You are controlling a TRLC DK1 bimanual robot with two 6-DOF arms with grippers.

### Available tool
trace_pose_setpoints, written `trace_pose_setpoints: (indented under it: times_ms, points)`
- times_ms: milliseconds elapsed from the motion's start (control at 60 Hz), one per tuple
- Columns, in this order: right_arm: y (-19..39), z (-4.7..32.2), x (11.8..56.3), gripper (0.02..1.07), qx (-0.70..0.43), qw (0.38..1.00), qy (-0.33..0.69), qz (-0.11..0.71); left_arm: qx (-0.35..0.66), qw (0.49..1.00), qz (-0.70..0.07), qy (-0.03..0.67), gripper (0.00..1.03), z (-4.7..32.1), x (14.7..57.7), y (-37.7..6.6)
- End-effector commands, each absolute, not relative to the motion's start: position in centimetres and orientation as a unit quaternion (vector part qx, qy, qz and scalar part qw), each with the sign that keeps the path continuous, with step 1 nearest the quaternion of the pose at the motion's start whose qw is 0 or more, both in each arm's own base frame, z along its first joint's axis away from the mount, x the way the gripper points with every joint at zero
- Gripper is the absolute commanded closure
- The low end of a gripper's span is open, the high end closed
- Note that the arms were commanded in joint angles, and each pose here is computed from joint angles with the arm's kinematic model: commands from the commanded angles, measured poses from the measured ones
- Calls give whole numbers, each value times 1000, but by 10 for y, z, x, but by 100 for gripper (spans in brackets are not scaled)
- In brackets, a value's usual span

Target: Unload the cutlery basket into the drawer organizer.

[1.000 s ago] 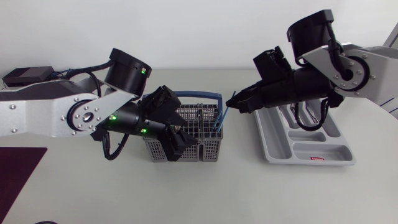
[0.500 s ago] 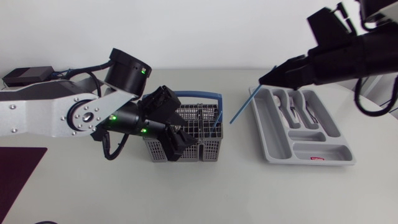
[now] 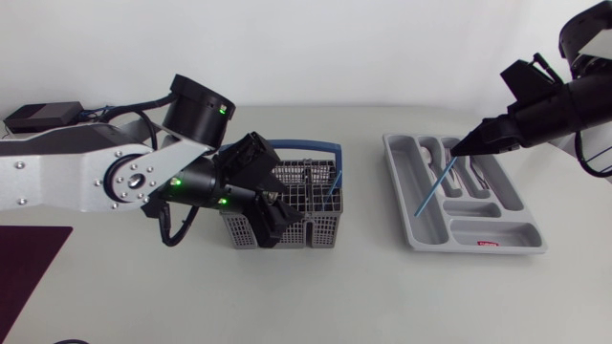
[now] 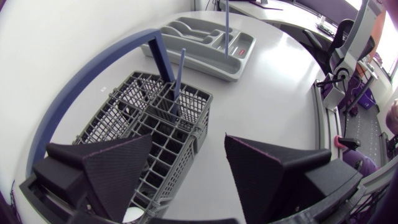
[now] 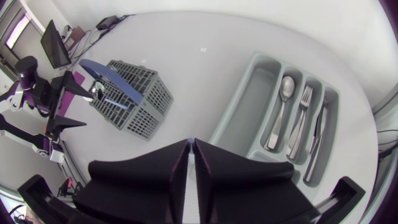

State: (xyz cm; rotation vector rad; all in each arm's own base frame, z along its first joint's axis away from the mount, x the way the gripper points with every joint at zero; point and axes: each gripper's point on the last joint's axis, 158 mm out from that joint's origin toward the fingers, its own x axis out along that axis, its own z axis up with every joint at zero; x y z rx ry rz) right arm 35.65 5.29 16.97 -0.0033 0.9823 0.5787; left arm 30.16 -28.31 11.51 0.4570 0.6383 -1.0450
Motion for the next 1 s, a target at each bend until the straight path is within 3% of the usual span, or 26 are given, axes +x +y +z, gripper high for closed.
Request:
trace_pose_setpoints:
  times_ms: [0, 350, 867, 917, 983]
  points:
    - [43, 152, 360, 96, -7, 830, 488, 268, 221, 798, -486, 280, 11, 124, 311, -294]
    - [21, 97, 385, 95, -8, 807, 545, 228, 227, 800, -481, 278, 11, 122, 313, -297]
    - [20, 46, 465, 92, 6, 823, 532, 197, 230, 800, -480, 277, 11, 119, 312, -295]
    - [19, 43, 469, 83, 6, 826, 530, 193, 230, 802, -478, 274, 11, 120, 314, -296]
    - [18, 42, 471, 60, 0, 830, 526, 187, 233, 806, -473, 267, 11, 122, 316, -298]
